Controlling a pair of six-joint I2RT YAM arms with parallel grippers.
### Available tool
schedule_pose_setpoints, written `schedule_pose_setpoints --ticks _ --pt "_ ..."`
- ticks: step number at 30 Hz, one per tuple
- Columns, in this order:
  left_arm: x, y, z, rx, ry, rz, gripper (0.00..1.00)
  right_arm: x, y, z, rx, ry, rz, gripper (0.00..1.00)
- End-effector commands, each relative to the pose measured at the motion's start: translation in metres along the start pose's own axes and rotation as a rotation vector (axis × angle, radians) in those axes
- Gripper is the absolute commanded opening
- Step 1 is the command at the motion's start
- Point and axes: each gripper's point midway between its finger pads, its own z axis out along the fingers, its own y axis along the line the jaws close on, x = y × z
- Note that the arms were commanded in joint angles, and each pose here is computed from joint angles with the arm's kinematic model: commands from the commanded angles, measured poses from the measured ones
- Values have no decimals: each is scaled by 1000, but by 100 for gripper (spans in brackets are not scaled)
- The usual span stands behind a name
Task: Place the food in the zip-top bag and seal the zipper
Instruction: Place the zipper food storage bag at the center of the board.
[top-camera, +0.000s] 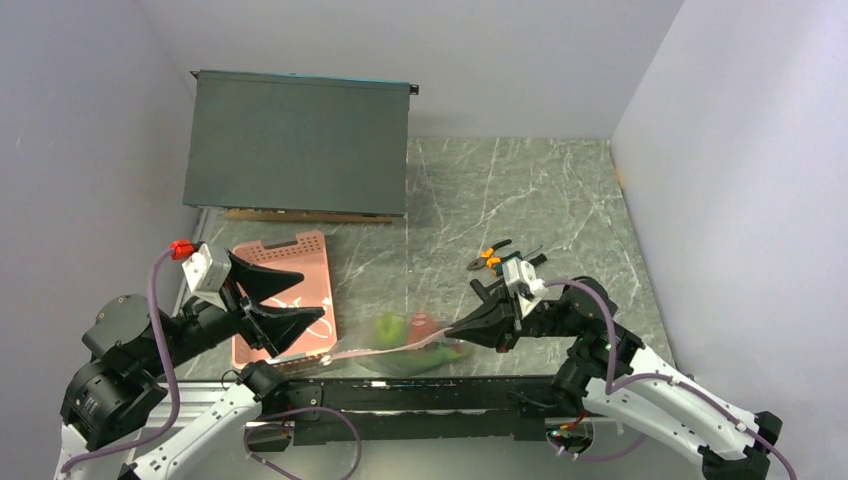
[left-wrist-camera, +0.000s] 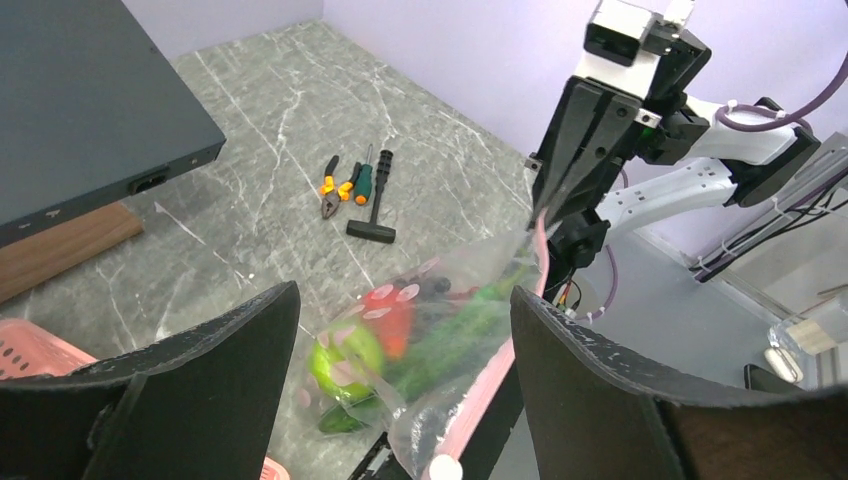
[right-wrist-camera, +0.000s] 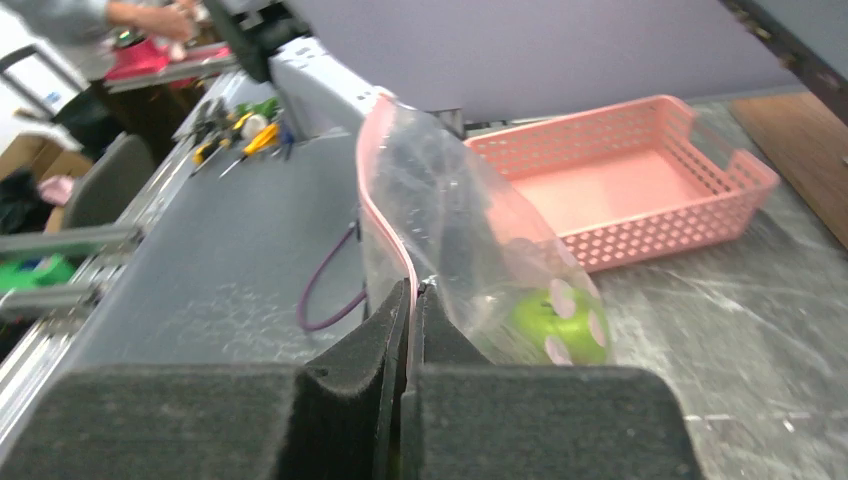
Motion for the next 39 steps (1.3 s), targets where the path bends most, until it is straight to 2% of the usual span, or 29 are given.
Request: schedule_pose_setpoints --ticks 1,5,10,14,16,22,28,32,36,39 --pt "-12 3 -1 -35 -67 -40 82 -9 -56 -1 317 -55 79 0" --pt "-12 7 0 -51 -79 -51 87 -8 -112 -23 671 -96 186 0" --pt "-14 16 3 -102 -92 -78 98 -4 -150 -42 930 -58 240 0" --pt "-13 25 6 -145 -101 -101 100 10 -178 -82 1236 4 276 0" --pt "-12 28 8 -157 -104 -113 100 15 -181 -97 1320 4 284 0" --pt "-8 32 11 -172 -105 -135 100 28 -186 -129 1484 -18 282 0" --pt "-5 34 19 -168 -115 -195 100 40 -210 -127 1578 35 255 0" --pt "-2 32 24 -152 -112 -236 100 61 -229 -127 1635 79 298 0" --pt "7 32 26 -150 -94 -282 100 83 -249 -125 1638 77 356 0" --pt "13 40 25 -188 -102 -307 100 85 -265 -108 1584 71 341 0"
